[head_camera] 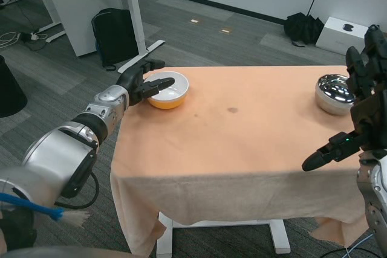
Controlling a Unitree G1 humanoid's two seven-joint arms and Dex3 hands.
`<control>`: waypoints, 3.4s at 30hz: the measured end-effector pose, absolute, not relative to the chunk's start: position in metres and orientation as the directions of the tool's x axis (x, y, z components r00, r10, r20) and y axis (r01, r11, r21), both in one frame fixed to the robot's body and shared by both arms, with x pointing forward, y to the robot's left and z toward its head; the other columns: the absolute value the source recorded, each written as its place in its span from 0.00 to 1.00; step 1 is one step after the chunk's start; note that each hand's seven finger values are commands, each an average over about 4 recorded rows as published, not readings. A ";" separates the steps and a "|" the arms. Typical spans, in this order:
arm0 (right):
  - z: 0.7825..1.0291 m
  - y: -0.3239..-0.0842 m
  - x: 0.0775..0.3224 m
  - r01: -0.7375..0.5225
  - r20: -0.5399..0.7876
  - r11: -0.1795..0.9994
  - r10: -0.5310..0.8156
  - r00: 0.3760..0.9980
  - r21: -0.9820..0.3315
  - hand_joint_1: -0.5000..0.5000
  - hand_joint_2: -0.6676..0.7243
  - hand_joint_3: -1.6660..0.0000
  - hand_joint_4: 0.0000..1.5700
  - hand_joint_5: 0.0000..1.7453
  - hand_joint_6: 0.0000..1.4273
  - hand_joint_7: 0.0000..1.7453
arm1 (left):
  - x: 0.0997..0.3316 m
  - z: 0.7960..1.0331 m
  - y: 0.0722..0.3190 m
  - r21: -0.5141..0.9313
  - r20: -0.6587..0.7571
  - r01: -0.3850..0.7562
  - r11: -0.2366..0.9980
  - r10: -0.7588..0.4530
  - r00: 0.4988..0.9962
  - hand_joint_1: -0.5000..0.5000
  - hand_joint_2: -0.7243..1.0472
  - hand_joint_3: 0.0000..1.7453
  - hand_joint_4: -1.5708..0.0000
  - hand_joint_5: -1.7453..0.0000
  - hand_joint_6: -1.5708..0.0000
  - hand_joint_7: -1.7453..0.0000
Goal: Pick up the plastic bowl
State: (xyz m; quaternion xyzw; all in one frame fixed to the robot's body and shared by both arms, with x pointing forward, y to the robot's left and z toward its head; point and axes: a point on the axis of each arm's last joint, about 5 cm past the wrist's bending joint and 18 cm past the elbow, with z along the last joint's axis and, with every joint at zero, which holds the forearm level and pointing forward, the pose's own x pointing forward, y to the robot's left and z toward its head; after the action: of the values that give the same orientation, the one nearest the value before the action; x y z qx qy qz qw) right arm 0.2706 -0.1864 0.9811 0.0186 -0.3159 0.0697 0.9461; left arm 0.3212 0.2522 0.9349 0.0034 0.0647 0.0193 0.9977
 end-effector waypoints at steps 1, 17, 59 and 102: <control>0.981 -0.186 0.271 -0.144 0.600 0.990 0.120 0.791 -0.009 0.03 0.86 1.00 0.00 0.00 0.00 0.00 | 0.321 0.935 0.252 0.010 -0.129 -0.037 0.999 0.038 0.991 0.00 0.95 0.15 0.80 0.81 0.21 0.32; 0.981 -0.186 0.270 -0.144 0.604 0.990 0.119 0.788 -0.008 0.00 0.86 1.00 0.00 0.00 0.00 0.00 | 0.321 0.935 0.251 0.016 -0.132 -0.030 0.999 0.032 0.991 0.00 1.00 0.20 0.65 0.32 0.20 0.29; 0.980 -0.187 0.269 -0.146 0.609 0.989 0.106 0.786 0.016 0.00 0.86 1.00 0.00 0.00 0.00 0.00 | 0.325 0.958 0.232 0.403 -0.110 0.380 0.833 -0.369 0.923 0.02 0.35 0.05 1.00 0.53 1.00 0.88; 0.978 -0.188 0.268 -0.143 0.615 0.989 0.100 0.782 0.021 0.00 0.86 1.00 0.00 0.00 0.00 0.00 | 0.314 0.924 0.220 0.500 0.022 0.197 0.844 -0.240 0.971 0.01 0.74 0.05 1.00 0.66 1.00 0.92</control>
State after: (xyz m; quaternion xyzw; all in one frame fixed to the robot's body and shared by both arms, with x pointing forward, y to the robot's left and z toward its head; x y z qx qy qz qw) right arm 0.2677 -0.1883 0.9783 0.0332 -0.3235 0.0646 0.9434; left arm 0.3142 0.2204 0.9240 0.2554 -0.0420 -0.1139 0.9592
